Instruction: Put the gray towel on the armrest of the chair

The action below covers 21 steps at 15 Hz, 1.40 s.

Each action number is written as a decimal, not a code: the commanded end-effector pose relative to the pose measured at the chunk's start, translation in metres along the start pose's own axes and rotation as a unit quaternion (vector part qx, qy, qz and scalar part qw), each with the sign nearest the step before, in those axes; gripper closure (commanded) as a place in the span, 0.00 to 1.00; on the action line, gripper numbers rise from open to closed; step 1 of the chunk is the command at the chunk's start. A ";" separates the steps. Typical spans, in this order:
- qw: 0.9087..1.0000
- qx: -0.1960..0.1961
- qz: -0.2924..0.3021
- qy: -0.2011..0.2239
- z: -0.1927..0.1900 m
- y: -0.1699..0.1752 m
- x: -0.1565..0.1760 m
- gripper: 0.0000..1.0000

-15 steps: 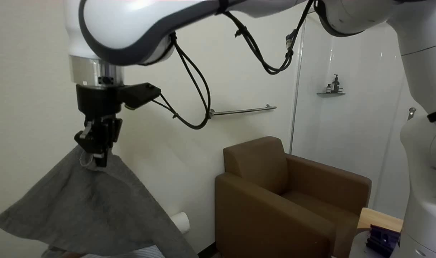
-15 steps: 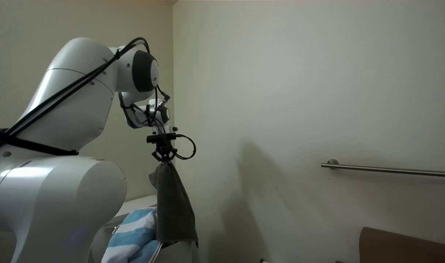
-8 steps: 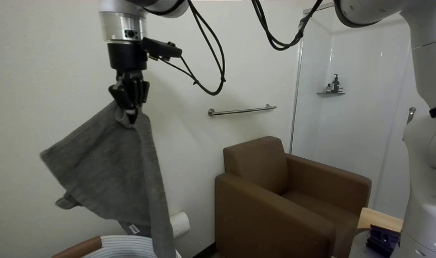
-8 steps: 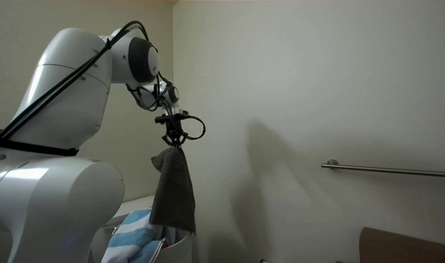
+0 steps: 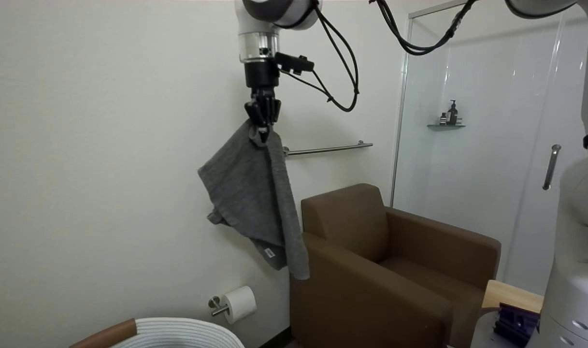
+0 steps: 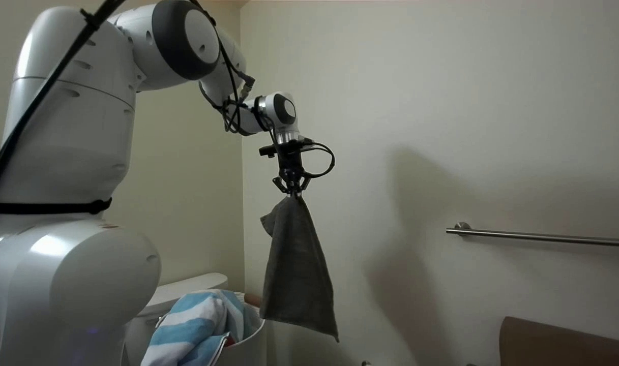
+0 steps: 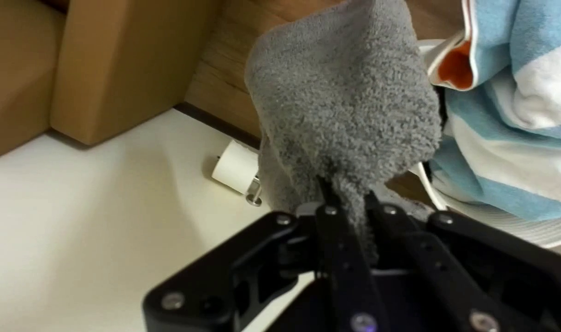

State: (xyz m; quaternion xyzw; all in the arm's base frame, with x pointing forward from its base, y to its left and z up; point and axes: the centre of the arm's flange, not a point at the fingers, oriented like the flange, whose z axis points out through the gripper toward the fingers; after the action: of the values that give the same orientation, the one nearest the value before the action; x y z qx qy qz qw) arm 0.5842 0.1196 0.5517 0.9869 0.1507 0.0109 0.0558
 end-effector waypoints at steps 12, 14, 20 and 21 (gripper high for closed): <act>0.999 -0.032 0.041 0.000 0.010 0.064 -0.032 0.93; 0.994 -0.058 0.087 0.018 -0.006 0.096 -0.037 0.93; 0.965 -0.131 0.223 0.038 -0.033 0.237 -0.080 0.93; 0.958 -0.141 0.246 0.045 -0.036 0.261 -0.092 0.93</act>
State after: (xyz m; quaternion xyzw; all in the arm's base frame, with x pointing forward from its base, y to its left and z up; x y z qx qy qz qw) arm 0.5762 -0.0945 0.6028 0.9851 -0.0342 0.0655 0.1555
